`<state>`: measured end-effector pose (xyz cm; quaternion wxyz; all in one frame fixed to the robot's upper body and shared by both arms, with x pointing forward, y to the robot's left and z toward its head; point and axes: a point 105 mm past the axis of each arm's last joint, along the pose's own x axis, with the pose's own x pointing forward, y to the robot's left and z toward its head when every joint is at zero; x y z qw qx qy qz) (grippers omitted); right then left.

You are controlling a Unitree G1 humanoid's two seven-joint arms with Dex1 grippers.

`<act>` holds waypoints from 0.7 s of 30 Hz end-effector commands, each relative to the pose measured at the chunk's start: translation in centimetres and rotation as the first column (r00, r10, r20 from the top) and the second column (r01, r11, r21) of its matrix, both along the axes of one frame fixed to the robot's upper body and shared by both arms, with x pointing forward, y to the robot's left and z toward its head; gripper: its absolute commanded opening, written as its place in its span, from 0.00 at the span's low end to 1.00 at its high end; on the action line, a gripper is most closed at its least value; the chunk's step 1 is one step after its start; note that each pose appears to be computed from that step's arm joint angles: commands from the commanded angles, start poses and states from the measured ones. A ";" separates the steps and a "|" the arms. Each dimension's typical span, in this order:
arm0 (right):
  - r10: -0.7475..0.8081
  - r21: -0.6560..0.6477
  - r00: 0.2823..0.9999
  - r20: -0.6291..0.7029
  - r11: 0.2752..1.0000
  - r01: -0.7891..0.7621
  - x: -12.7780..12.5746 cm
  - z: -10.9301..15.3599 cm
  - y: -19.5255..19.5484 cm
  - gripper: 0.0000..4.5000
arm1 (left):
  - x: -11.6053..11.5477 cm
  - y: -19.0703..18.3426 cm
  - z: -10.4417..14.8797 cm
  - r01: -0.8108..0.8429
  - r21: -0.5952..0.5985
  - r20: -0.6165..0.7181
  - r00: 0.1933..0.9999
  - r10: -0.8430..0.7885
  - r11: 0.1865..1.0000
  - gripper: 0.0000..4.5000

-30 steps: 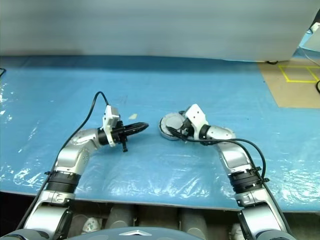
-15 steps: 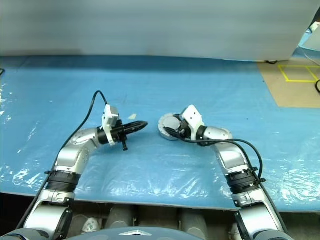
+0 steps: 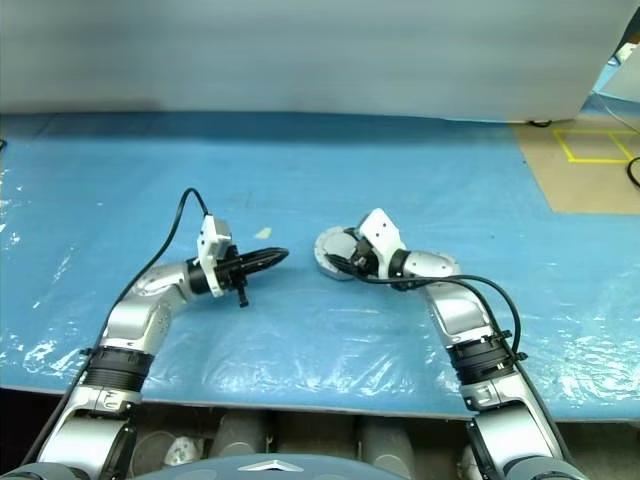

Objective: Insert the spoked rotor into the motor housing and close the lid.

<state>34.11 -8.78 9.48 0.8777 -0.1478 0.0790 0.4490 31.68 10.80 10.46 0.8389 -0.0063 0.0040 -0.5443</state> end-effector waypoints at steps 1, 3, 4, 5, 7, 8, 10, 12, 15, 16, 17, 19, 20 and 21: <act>0.047 -0.060 0.994 -0.100 0.997 -0.053 -1.3 -2.0 0.6 0.66 | -0.3 0.2 -0.2 0.007 0.021 0.037 0.999 -0.008 1.000 0.00; 0.038 -0.081 0.991 -0.125 0.995 -0.049 -1.5 -2.6 0.4 0.66 | -0.3 0.1 -0.7 0.000 0.028 0.049 0.999 -0.001 1.000 0.00; 0.035 -0.090 0.989 -0.142 0.995 -0.048 -1.7 -2.9 0.3 0.66 | -0.3 0.1 -0.9 -0.003 0.034 0.056 0.998 0.001 0.999 0.00; 0.031 -0.099 0.987 -0.161 0.994 -0.047 -1.8 -3.2 0.2 0.66 | -0.3 0.1 -1.1 -0.008 0.038 0.062 0.998 0.006 0.999 0.00; 0.022 -0.120 0.981 -0.190 0.992 -0.045 -2.0 -3.7 -0.1 0.66 | -0.2 0.0 -1.4 -0.016 0.039 0.070 0.997 0.013 0.999 0.00; 0.017 -0.126 0.980 -0.200 0.991 -0.043 -2.1 -3.9 -0.3 0.66 | -0.1 0.0 -1.6 -0.017 0.042 0.074 0.997 0.013 0.999 0.00; 0.007 -0.136 0.977 -0.214 0.990 -0.037 -2.2 -4.1 -0.5 0.66 | -0.1 -0.3 -1.7 -0.014 0.042 0.080 0.997 0.010 0.999 0.00; 0.007 -0.149 0.972 -0.236 0.988 -0.043 -2.3 -4.5 -0.7 0.66 | 0.0 -0.7 -1.5 -0.008 0.033 0.092 0.996 0.005 0.999 0.00; 0.029 -0.140 0.967 -0.255 0.988 -0.066 -2.8 -4.6 -0.5 0.66 | 0.1 -1.2 -1.1 -0.005 0.015 0.106 0.994 0.003 1.000 0.00; 0.048 -0.132 0.965 -0.258 0.988 -0.084 -3.1 -4.5 -0.3 0.66 | 0.2 -1.3 -1.1 -0.003 0.012 0.109 0.994 0.001 1.000 0.00; 0.079 -0.118 0.962 -0.260 0.987 -0.113 -3.5 -4.4 0.1 0.66 | 0.2 -1.5 -1.0 0.001 0.008 0.111 0.994 -0.002 1.000 0.00; 0.152 -0.070 0.946 -0.288 0.981 -0.179 -4.7 -4.1 0.8 0.66 | 0.1 -1.7 -1.0 0.009 0.006 0.112 0.994 -0.010 1.000 0.00; 0.162 -0.070 0.942 -0.295 0.979 -0.190 -5.1 -4.1 0.9 0.66 | 0.1 -1.8 -1.0 0.013 0.007 0.112 0.994 -0.014 1.000 0.00; 0.161 -0.078 0.940 -0.301 0.978 -0.193 -5.2 -4.3 0.8 0.66 | 0.0 -1.8 -1.1 0.016 0.008 0.110 0.994 -0.017 1.000 0.00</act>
